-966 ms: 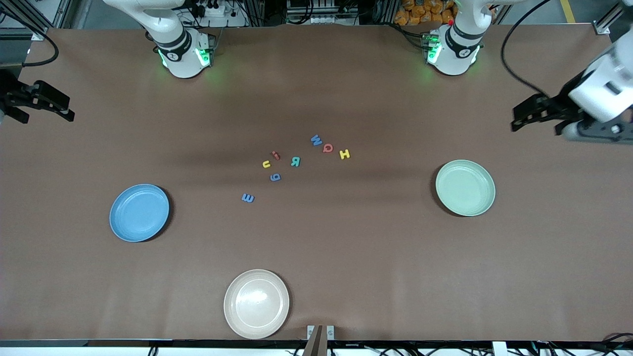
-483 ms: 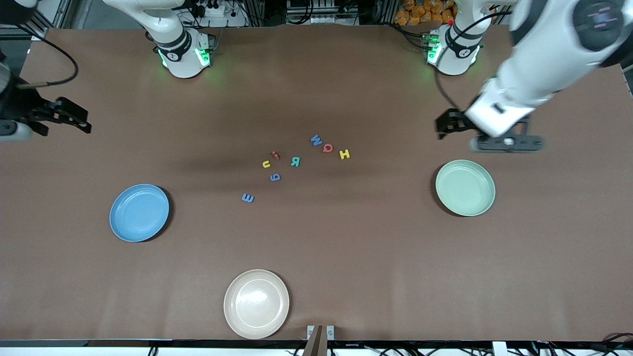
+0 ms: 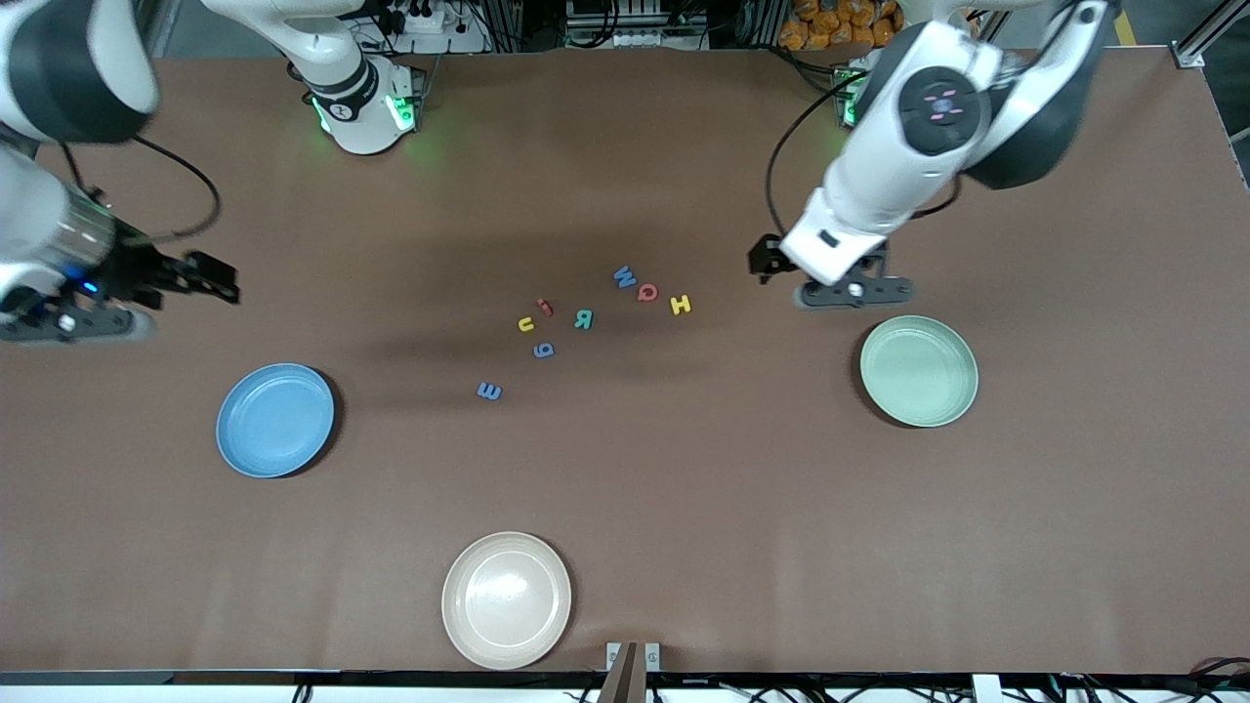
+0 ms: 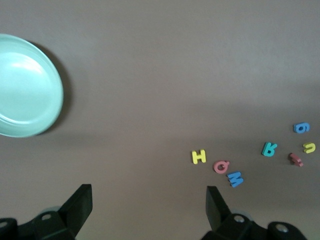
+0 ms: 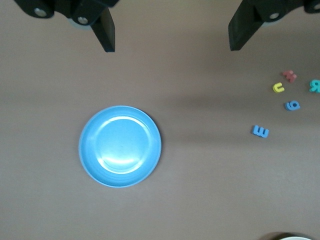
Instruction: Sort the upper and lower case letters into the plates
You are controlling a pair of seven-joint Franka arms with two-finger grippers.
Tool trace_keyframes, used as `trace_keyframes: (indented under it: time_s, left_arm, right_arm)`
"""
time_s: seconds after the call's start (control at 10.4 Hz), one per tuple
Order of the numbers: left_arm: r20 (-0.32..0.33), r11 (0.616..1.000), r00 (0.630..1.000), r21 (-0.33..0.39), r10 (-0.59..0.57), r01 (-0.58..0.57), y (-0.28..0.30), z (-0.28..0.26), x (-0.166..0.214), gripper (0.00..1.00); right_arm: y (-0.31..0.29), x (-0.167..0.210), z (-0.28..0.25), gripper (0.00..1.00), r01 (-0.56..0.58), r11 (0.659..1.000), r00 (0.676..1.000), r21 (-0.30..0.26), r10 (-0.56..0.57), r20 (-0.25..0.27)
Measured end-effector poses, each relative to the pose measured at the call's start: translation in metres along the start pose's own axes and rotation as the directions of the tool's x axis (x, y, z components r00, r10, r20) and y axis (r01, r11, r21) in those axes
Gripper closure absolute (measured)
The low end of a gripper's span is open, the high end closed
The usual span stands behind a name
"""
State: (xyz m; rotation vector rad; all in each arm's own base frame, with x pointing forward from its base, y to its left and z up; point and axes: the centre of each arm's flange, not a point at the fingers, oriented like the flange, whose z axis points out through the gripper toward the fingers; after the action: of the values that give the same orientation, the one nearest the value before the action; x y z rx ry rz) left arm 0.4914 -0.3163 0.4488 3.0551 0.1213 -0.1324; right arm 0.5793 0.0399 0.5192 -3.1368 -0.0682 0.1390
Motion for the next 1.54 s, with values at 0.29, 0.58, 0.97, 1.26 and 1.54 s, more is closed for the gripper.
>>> trace_keyframes:
  time_s: [0.29,0.58,0.97,1.26,1.54]
  left_arm:
    - [0.027,0.999,1.0,0.039,-0.011,0.01,0.043,0.061,-0.024,0.0]
    - [0.032,0.997,0.998,0.057,-0.052,0.05,0.07,0.12,-0.031,0.0]
    - [0.018,0.993,0.995,0.078,-0.095,0.093,0.095,0.186,-0.044,0.0]
    - [0.044,0.992,0.993,0.072,-0.107,0.104,0.103,0.219,-0.051,0.0]
    - [0.042,0.992,0.996,0.097,-0.082,0.077,0.099,0.241,-0.049,0.0]
  right_arm:
    - [-0.062,0.028,0.053,0.0,0.014,1.0,1.0,-0.008,-0.014,0.001]
    - [-0.087,0.049,0.095,0.0,0.048,0.999,0.999,-0.01,-0.048,-0.009]
    - [-0.146,0.051,0.137,0.0,0.078,0.997,0.997,-0.021,-0.077,0.011]
    - [-0.171,0.049,0.154,0.0,0.111,0.993,0.994,-0.026,-0.111,0.02]
    - [-0.19,0.047,0.166,0.0,0.141,0.99,0.99,-0.028,-0.14,0.018]
